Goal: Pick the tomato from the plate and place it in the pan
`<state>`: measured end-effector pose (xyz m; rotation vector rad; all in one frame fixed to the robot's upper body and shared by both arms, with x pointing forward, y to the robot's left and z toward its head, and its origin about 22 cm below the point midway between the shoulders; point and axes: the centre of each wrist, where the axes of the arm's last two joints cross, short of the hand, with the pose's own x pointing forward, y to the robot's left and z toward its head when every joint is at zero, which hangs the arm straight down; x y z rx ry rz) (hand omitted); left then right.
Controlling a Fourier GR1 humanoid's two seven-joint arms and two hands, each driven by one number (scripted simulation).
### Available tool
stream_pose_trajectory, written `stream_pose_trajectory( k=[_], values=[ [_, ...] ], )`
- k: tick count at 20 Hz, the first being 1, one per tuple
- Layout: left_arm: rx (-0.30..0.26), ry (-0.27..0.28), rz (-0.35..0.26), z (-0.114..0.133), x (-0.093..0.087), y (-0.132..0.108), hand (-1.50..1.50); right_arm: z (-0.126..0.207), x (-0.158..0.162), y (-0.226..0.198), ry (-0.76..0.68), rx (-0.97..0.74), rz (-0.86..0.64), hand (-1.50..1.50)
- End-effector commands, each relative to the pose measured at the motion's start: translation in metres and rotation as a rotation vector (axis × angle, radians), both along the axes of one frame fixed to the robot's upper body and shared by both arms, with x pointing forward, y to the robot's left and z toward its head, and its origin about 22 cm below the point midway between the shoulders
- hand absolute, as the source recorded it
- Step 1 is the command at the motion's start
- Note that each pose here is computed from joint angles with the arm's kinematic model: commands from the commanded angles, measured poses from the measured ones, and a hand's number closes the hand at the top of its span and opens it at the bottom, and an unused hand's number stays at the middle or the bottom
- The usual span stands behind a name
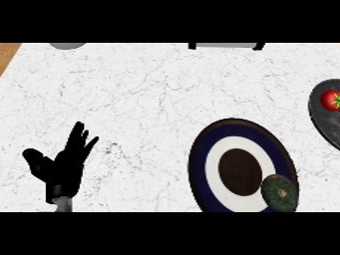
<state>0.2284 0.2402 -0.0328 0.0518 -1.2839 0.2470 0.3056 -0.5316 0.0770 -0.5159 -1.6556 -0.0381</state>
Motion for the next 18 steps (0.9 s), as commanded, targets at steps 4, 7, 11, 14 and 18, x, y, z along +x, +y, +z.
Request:
stream_pose_trajectory(
  k=[4, 7, 11, 14, 18],
  values=[
    [-0.009, 0.033, 0.011, 0.003, -0.001, 0.0, 0.0, 0.001, -0.06, -0.046, -0.021, 0.122, 0.176, -1.5],
    [0.005, 0.043, 0.016, 0.0, 0.006, 0.005, 0.0, -0.003, -0.06, -0.044, -0.022, 0.104, 0.193, -1.5],
    [-0.014, 0.052, 0.032, -0.02, -0.008, 0.004, 0.0, -0.006, -0.083, -0.056, -0.02, 0.092, 0.171, -1.5],
    [-0.011, 0.071, 0.013, -0.022, -0.01, -0.004, 0.0, 0.008, -0.079, -0.059, -0.016, 0.08, 0.153, -1.5],
    [0.002, 0.046, 0.032, 0.004, -0.006, 0.003, 0.0, -0.021, -0.101, -0.058, 0.011, 0.077, 0.103, -1.5]
  ],
)
